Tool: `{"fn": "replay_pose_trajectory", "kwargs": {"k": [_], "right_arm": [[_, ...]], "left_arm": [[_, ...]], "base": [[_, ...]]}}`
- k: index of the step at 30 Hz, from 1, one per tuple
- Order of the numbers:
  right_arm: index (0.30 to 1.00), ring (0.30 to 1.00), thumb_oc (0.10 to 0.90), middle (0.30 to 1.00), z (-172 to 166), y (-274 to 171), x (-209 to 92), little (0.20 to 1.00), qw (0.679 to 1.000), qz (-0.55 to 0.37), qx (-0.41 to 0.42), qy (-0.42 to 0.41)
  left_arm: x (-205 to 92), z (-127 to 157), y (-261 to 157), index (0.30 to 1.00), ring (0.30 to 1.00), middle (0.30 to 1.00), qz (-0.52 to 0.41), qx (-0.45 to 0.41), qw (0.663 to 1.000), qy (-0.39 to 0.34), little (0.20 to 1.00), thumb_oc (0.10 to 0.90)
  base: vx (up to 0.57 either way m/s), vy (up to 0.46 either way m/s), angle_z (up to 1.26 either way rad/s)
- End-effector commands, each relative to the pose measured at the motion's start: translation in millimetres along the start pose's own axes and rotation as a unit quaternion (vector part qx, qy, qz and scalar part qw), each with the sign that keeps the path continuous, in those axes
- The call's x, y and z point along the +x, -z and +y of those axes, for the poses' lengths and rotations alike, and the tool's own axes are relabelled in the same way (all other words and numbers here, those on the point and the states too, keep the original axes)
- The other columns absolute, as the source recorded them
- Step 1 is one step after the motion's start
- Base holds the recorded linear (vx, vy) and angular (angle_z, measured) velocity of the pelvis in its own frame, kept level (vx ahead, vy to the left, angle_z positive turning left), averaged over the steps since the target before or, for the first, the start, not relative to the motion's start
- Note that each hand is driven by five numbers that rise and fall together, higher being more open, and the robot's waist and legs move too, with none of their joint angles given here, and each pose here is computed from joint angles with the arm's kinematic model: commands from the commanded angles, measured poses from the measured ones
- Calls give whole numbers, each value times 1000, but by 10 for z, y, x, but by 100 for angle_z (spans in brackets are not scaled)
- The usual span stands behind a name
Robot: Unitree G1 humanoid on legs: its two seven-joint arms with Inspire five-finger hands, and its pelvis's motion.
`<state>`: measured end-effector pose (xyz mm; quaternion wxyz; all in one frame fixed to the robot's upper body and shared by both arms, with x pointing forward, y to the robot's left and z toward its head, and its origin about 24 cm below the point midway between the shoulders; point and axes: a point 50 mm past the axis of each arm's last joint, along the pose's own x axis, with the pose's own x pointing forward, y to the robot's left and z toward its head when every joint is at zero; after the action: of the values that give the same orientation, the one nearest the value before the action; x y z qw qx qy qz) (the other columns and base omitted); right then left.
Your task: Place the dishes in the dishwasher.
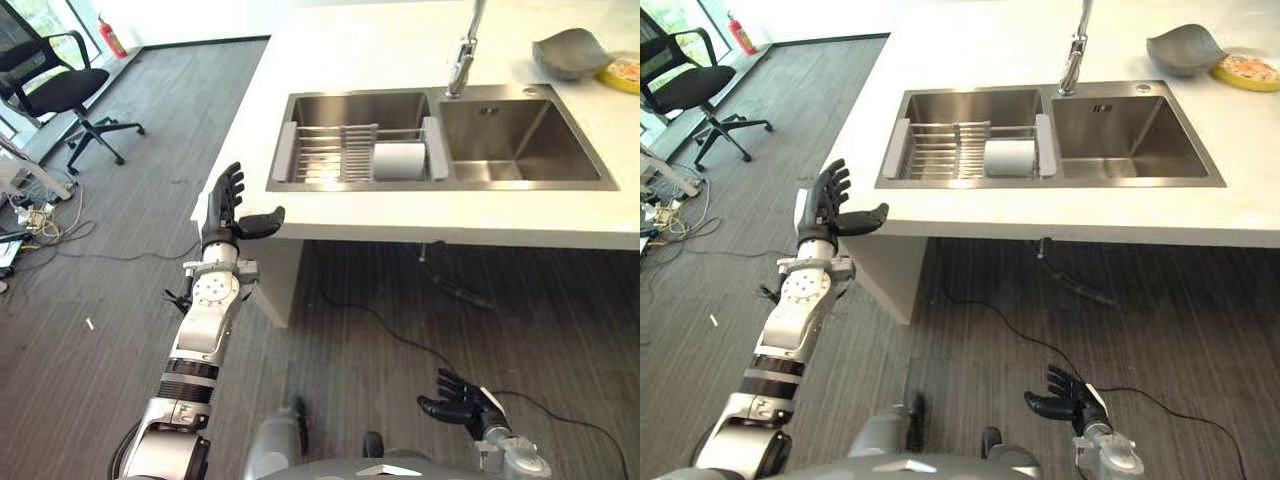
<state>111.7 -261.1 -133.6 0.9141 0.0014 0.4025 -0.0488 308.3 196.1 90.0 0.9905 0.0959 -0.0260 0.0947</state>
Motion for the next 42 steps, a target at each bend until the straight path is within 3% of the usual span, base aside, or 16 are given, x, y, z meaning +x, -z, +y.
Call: {"fn": "replay_pose_trajectory", "kwargs": {"k": [1,5,8,12,17,21,29,38,42], "right_arm": [[900,900,800,900,-39,13,-58,900,1000,-15,-23,-7],[900,900,800,900,87,93,-67,900,999,-4,-21,-24],[900,900,800,900,217,206,-94,900,999,13,-25,-44],[900,900,800,900,287,155,-71,900,999,-10,-16,-38],[900,900,800,900,318,116,-66,900,999,-28,17,-35],[900,900,800,900,313,228,-105,900,999,-1,7,-35],[900,900,800,900,266,266,-97,900,998,25,-26,-46],[900,900,800,900,212,245,-86,900,998,28,-28,-47],[900,900,800,900,147,298,-120,900,998,40,-31,-43]], "left_arm": [[15,25,-734,900,900,900,-181,73,980,44,900,800],[-87,62,-935,900,900,900,-261,205,940,81,900,800],[-181,-144,-1114,900,900,900,-319,239,907,134,900,800],[-241,-250,-1267,900,900,900,-359,252,887,148,900,800],[-286,-326,-1344,900,900,900,-368,240,884,159,900,800],[-257,-397,-1269,900,900,900,-349,202,899,168,900,800],[-217,-399,-1069,900,900,900,-306,222,910,172,900,800],[-244,-501,-1105,900,900,900,-317,273,886,197,900,800],[-282,-605,-1096,900,900,900,-304,323,862,244,900,800]], "base": [[337,46,-53],[205,13,-56],[195,64,-15],[67,65,5],[60,68,-22],[196,-97,16],[86,-127,-10],[49,-89,2],[16,-56,22]]}}
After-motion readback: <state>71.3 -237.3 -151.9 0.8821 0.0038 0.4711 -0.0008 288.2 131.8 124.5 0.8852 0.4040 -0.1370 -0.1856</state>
